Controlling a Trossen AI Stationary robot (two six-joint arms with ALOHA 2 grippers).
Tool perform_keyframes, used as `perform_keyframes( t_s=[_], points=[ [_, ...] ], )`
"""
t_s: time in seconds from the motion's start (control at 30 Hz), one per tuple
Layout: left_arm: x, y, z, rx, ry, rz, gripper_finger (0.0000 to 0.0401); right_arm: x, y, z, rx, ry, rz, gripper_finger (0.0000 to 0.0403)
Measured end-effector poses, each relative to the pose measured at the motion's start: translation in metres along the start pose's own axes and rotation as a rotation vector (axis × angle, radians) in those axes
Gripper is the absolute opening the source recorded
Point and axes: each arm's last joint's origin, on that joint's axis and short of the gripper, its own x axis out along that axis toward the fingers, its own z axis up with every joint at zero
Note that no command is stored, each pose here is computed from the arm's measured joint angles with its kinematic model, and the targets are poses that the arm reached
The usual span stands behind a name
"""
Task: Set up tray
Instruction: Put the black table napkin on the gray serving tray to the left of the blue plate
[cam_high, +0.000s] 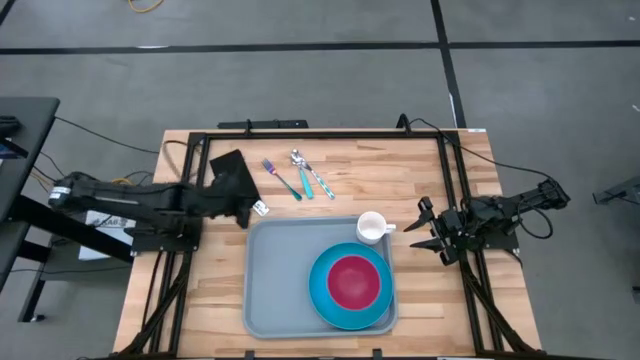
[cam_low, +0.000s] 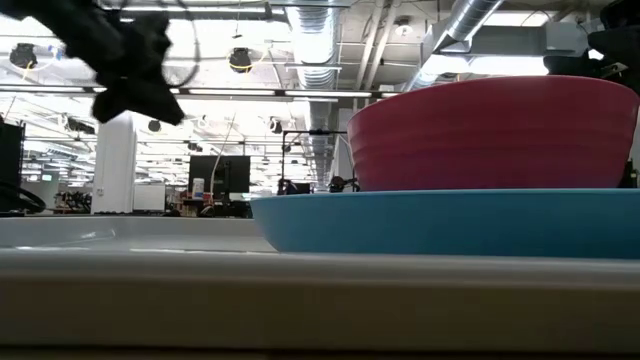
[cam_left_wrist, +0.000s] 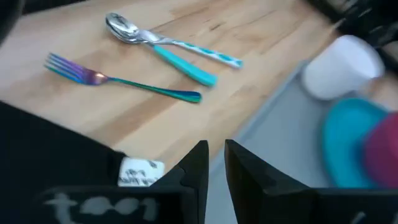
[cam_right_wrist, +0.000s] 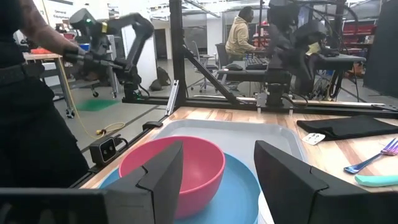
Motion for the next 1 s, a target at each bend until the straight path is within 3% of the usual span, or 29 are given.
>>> perform_keyframes(
  t_s=[0.07, 0.2, 0.27, 0.43, 0.67, 0.83, 1.0],
  points=[
    [0.013, -0.004, 0.006, 0.017, 0.064, 0.097, 0.0040, 0.000, 0.000, 0.000, 0.000, 0.000, 0.000, 0.0188],
    [0.038, 0.010, 0.009, 0.051, 0.358, 0.406, 0.0042, 0.000, 0.000, 0.000, 0.000, 0.000, 0.001, 0.0188],
    [0.049, 0.016, 0.012, 0.096, 0.497, 0.460, 0.0049, 0.000, 0.000, 0.000, 0.000, 0.001, 0.000, 0.0188],
    [0.077, 0.027, 0.013, 0.140, 0.716, 0.420, 0.0106, 0.000, 0.000, 0.000, 0.000, 0.001, 0.001, 0.0188],
    [0.093, 0.034, 0.010, 0.199, 0.731, 0.512, 0.0198, 0.000, 0.000, 0.000, 0.000, 0.001, 0.000, 0.0188],
    [0.093, 0.035, 0.011, 0.236, 0.717, 0.524, 0.0222, 0.000, 0.000, 0.000, 0.000, 0.001, 0.001, 0.0188],
    [0.098, 0.034, 0.010, 0.277, 0.704, 0.447, 0.0224, 0.000, 0.000, 0.000, 0.000, 0.001, 0.000, 0.0188]
  ],
)
